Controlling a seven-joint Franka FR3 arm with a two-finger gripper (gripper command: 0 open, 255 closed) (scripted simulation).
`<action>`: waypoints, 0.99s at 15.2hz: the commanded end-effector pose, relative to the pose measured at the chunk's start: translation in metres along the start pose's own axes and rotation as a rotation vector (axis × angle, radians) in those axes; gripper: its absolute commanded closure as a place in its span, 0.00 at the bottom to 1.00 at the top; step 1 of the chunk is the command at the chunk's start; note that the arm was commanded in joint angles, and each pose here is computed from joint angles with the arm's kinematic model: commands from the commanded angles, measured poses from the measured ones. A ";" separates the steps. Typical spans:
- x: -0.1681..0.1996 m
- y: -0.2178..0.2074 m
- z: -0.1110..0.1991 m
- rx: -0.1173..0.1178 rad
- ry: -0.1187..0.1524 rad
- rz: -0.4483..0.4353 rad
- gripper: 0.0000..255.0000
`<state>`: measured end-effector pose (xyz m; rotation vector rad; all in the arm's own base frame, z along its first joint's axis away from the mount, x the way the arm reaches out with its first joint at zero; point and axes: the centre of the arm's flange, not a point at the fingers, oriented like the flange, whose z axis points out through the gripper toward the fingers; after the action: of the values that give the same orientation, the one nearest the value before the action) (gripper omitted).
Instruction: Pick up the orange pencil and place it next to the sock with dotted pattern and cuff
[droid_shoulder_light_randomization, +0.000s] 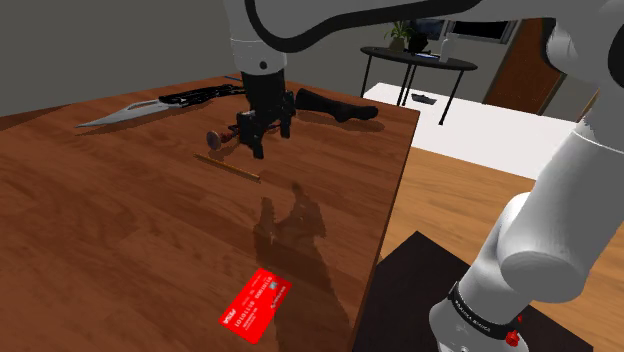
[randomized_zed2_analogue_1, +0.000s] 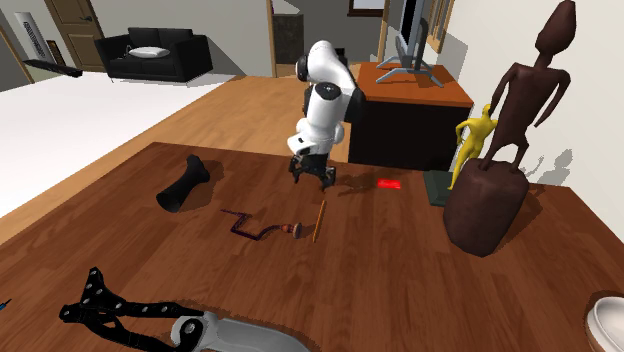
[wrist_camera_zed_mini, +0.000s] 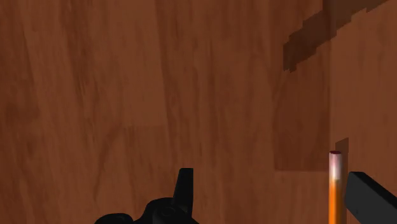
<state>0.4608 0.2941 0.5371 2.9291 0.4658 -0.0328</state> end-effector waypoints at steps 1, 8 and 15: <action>0.015 -0.024 -0.006 -0.019 0.015 -0.025 0.00; 0.051 -0.078 -0.002 -0.064 0.048 -0.085 0.00; 0.052 -0.076 0.027 -0.064 0.048 -0.085 0.00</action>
<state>0.4869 0.3768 0.4961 2.8513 0.5871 0.0397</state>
